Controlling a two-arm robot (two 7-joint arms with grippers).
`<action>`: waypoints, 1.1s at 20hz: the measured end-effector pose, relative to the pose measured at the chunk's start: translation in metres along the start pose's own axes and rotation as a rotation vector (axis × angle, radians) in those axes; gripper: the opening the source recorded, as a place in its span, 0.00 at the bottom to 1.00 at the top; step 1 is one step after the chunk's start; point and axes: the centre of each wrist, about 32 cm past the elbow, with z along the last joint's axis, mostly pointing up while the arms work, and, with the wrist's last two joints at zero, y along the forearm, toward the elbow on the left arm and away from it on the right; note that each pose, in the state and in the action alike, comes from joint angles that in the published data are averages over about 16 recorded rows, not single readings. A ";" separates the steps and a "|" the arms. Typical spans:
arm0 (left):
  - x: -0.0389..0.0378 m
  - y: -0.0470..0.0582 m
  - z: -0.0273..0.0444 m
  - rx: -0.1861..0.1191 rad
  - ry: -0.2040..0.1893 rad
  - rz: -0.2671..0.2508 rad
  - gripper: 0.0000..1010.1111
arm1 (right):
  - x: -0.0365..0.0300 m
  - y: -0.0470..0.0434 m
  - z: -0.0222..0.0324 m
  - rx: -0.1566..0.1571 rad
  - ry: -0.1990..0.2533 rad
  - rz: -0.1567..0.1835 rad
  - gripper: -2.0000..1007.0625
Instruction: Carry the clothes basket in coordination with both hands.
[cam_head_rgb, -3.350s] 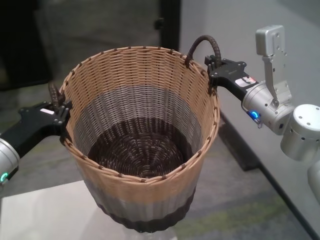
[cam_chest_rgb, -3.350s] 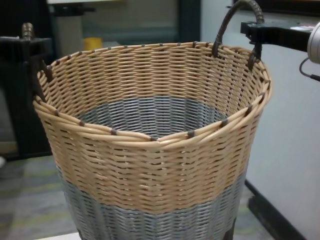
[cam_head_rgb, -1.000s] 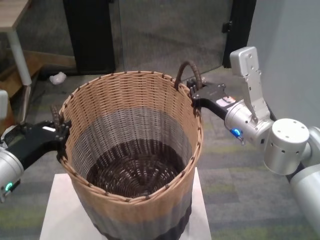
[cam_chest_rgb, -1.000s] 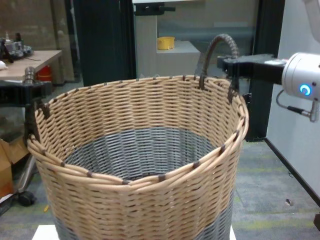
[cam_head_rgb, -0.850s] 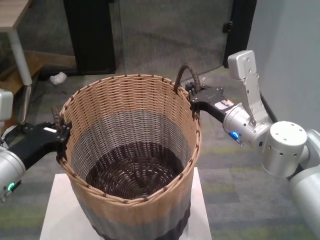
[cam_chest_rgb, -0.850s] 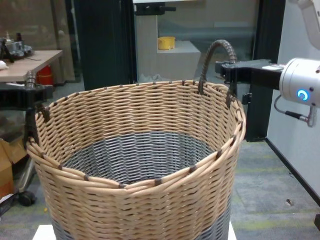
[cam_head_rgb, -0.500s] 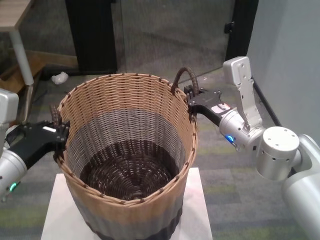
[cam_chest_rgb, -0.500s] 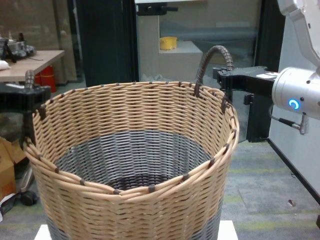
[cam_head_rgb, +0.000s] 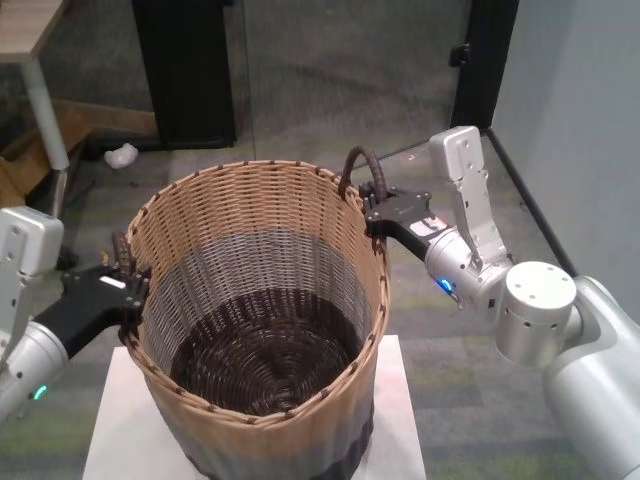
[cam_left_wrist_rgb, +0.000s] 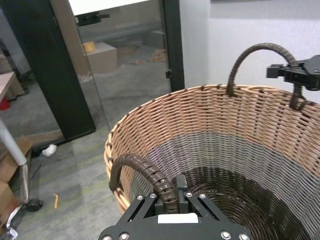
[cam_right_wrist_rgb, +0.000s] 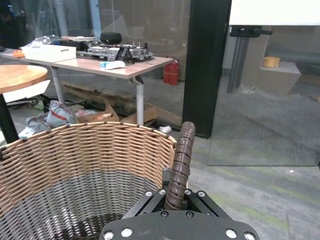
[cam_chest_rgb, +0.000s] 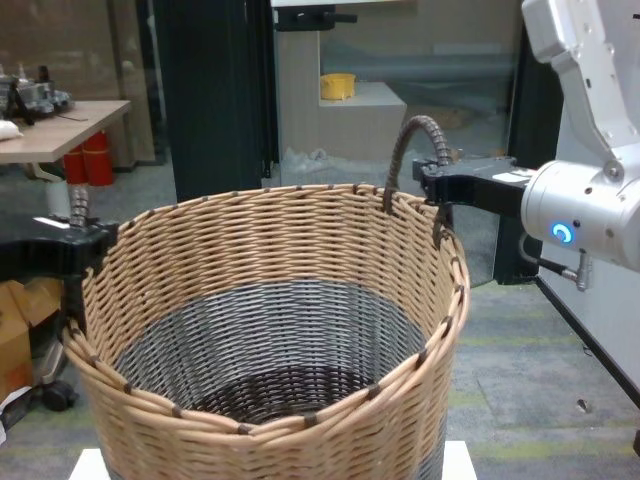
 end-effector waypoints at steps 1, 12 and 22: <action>-0.0001 -0.001 -0.0019 0.003 0.000 -0.002 0.17 | -0.0006 0.0009 -0.0012 -0.003 0.000 0.001 0.05; -0.0009 -0.005 -0.0093 0.024 0.018 -0.011 0.17 | -0.0040 0.0052 -0.0068 -0.023 -0.007 0.011 0.04; -0.0006 -0.005 -0.0088 0.024 0.018 -0.013 0.17 | -0.0040 0.0051 -0.0060 -0.022 -0.007 0.012 0.04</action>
